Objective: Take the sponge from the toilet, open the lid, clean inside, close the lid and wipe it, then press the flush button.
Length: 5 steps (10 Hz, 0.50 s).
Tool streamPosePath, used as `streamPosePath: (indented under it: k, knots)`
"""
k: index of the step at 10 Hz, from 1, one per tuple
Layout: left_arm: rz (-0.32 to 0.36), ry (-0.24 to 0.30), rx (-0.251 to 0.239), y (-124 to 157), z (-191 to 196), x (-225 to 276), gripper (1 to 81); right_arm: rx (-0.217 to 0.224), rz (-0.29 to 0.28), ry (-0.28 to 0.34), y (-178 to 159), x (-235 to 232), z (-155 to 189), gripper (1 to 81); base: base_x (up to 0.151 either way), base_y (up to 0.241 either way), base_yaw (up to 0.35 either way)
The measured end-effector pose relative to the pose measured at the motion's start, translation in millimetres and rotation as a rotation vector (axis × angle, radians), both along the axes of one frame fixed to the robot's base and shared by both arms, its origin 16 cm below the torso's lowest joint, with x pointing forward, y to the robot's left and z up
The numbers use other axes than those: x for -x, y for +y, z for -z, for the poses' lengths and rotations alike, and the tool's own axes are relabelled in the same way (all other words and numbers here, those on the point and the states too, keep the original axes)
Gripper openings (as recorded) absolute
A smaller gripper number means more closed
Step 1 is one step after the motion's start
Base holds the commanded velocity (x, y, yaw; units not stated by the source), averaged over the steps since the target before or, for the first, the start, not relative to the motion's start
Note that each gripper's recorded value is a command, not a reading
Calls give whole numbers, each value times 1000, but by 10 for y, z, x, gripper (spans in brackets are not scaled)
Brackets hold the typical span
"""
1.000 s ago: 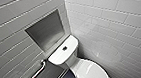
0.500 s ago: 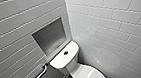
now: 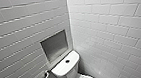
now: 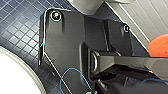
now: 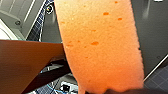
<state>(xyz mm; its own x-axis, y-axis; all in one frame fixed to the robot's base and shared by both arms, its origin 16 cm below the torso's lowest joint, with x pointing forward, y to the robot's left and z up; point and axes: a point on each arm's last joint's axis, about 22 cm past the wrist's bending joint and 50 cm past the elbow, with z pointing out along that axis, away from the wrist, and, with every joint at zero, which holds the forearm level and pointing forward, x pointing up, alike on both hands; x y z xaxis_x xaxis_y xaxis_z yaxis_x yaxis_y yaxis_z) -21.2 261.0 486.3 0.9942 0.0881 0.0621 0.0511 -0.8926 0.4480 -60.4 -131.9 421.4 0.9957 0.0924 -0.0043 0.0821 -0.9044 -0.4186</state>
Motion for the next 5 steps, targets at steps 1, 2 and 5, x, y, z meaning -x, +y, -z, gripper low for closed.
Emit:
streamPosePath:
  k: [1, 2, 5]
  knots:
    - [-2, -23, -12, -81, 84, -7, 10, 1, -1, -32, -9, -129, -3, 10, 0, 0, 0]
    - [-1, -34, -22, -161, 158, 18, 10, 1, -2, -61, 0, -247, -10, 10, 0, 0, 0]
    - [-4, -15, -84, -211, 387, 199, 10, 1, -4, -70, 0, -259, -18, 10, 0, 0, 0]
